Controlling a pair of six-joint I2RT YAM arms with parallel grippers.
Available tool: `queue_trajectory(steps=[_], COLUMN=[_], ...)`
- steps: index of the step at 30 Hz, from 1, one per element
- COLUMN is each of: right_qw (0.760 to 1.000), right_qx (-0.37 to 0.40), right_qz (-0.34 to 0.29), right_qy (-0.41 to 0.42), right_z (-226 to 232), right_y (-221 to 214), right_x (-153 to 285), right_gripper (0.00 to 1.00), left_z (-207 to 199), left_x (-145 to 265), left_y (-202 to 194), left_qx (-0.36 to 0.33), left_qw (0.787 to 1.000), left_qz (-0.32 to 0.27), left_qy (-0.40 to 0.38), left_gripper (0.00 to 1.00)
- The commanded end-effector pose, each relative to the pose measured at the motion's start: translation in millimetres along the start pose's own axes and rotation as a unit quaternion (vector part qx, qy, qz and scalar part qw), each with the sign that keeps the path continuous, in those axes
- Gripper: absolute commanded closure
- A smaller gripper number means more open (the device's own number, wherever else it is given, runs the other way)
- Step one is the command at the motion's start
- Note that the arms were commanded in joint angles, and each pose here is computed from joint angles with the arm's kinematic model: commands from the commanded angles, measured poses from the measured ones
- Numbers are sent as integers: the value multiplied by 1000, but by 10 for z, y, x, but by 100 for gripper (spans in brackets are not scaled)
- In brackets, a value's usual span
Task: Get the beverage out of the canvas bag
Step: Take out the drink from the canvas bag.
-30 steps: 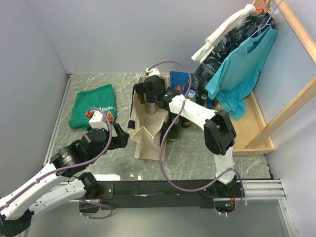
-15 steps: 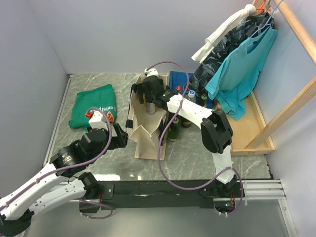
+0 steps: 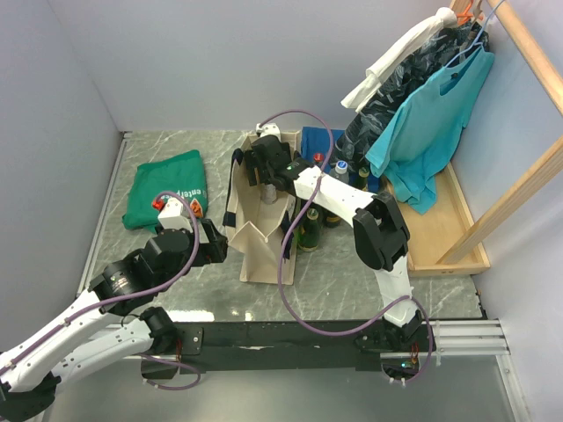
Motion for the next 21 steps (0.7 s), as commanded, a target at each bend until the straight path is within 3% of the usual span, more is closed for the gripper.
queue_trajectory(steps=[1, 10, 17, 21], right_qw=[1000, 1000, 1000, 1000], right_qx=[-1, -2, -1, 2], right_qz=[-14, 0, 12, 21], right_qy=[-6, -10, -3, 2], right_z=[43, 32, 36, 47], right_y=[125, 83, 36, -4], right_x=[-3, -26, 18, 46], right_gripper=[13, 18, 32, 32], left_z=[-46, -47, -51, -54], left_x=[30, 33, 28, 31], left_y=[97, 100, 90, 95], left_qx=[11, 12, 10, 10], left_qw=[1000, 1000, 1000, 1000], left_qz=[-16, -16, -14, -15], left_qy=[-6, -7, -8, -9], left_gripper=[4, 3, 3, 4])
Point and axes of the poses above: each gripper's point midway between its finger pads, its own x axis back along the fingers, its own z axis along the line the jaws close on, y = z × x, the point moved 1 cm from there along x, back along the fingers
